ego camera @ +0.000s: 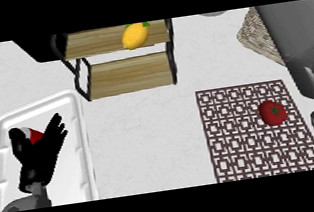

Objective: Pick the lemon from the placemat and place it in the tiered shelf

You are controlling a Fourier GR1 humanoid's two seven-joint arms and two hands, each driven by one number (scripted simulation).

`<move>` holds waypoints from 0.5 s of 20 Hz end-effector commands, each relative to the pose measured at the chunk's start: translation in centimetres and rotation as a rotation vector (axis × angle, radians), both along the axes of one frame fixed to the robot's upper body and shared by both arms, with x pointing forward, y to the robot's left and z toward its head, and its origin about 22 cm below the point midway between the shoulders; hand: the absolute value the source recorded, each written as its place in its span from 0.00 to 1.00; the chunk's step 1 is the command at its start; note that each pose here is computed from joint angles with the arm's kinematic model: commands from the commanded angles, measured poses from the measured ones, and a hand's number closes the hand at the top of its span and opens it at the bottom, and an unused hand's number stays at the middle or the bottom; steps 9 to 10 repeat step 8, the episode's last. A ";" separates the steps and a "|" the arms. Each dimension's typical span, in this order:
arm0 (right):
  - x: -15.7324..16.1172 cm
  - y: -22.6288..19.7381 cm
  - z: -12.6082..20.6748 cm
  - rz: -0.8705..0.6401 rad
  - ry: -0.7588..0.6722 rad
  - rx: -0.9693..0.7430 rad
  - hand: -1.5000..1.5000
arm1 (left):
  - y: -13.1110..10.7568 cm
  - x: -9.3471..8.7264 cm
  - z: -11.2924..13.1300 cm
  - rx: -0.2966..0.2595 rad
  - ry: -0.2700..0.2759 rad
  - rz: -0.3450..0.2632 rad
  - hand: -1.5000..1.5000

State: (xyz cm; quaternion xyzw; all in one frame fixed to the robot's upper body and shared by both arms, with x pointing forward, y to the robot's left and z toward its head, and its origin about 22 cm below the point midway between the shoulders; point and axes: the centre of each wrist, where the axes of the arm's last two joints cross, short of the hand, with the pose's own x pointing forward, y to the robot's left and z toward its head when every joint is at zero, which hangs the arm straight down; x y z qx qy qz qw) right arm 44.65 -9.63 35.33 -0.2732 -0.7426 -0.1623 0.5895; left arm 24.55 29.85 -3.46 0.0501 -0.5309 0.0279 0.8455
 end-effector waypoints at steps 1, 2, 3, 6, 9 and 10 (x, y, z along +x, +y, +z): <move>-0.5 -4.3 -0.2 -0.032 -0.021 0.090 0.00 | -1.3 -0.6 -1.2 0.000 0.017 0.008 0.50; -0.8 -4.8 -1.4 -0.023 -0.006 0.097 0.00 | 0.5 -0.4 0.3 -0.006 0.004 0.015 0.50; -1.3 -6.8 0.0 -0.011 -0.004 0.063 0.00 | -0.3 -0.8 -0.4 -0.009 0.008 0.004 0.50; -2.5 -10.2 -1.3 0.034 0.006 0.060 0.00 | 0.7 -0.3 0.1 -0.013 0.010 0.023 0.50; -4.1 -12.1 0.7 0.028 0.008 0.023 0.00 | 1.7 -0.9 0.1 0.002 0.017 0.011 0.50; -4.1 -12.1 0.7 0.028 0.008 0.023 0.00 | 1.7 -0.9 0.1 0.002 0.017 0.011 0.50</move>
